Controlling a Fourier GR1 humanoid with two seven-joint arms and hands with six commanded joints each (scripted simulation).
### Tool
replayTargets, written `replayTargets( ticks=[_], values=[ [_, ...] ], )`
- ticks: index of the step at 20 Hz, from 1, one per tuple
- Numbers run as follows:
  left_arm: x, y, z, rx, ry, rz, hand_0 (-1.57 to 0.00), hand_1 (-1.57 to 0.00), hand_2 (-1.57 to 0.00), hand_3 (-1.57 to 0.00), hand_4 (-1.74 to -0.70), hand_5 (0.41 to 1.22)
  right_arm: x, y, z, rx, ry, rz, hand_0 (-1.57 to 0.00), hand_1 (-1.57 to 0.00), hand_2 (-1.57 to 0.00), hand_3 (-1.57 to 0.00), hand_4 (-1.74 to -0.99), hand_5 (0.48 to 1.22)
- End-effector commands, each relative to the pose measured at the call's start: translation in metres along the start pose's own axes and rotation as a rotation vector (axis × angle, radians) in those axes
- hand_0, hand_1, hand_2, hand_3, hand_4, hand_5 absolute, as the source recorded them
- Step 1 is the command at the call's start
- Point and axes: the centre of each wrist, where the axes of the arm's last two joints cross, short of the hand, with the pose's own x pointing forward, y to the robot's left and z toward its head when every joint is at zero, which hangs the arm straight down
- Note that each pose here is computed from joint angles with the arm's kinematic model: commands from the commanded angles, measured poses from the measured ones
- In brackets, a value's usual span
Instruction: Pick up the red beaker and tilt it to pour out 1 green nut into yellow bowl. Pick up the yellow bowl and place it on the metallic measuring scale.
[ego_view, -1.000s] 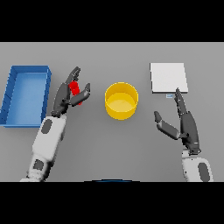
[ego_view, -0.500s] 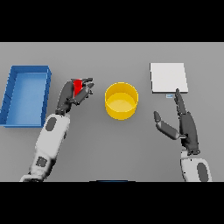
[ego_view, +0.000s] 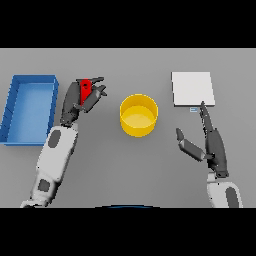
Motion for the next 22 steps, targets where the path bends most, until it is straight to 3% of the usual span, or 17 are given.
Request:
replayTargets(
  ticks=[1,5,12,17,22],
  values=[
    [0.009,-0.001,-0.002,-0.023,-0.008,-0.048,-1.55,-1.56,-1.56,-1.55,-1.72,1.114,0.002,0.001,-0.001,0.001,-0.005,0.001,0.00,0.00,0.00,0.00,-1.262,0.658],
    [0.032,-0.003,-0.008,-0.137,0.012,-0.279,-1.56,-1.56,-1.56,-1.56,-1.73,1.125,-0.002,-0.001,0.000,-0.002,0.008,0.016,0.00,0.00,0.00,0.00,-1.256,0.671],
    [0.048,-0.007,-0.027,-0.206,0.050,-0.525,-1.57,-1.57,-1.57,-1.57,-1.74,1.117,0.003,0.000,-0.002,0.007,0.021,0.025,0.00,0.00,0.00,0.00,-1.255,0.681],
    [0.066,-0.028,-0.035,-0.281,-0.001,-0.915,-1.57,-1.57,-1.57,-1.57,-1.74,1.127,0.003,0.001,-0.001,0.018,0.029,0.009,0.00,0.00,0.00,0.00,-1.256,0.690],
    [0.075,-0.037,-0.044,-0.357,-0.089,-1.203,-1.57,-1.57,-1.57,-1.57,-1.74,1.190,0.008,0.004,-0.001,0.014,0.020,0.008,0.00,0.00,0.00,0.00,-1.274,0.704]
  ],
)
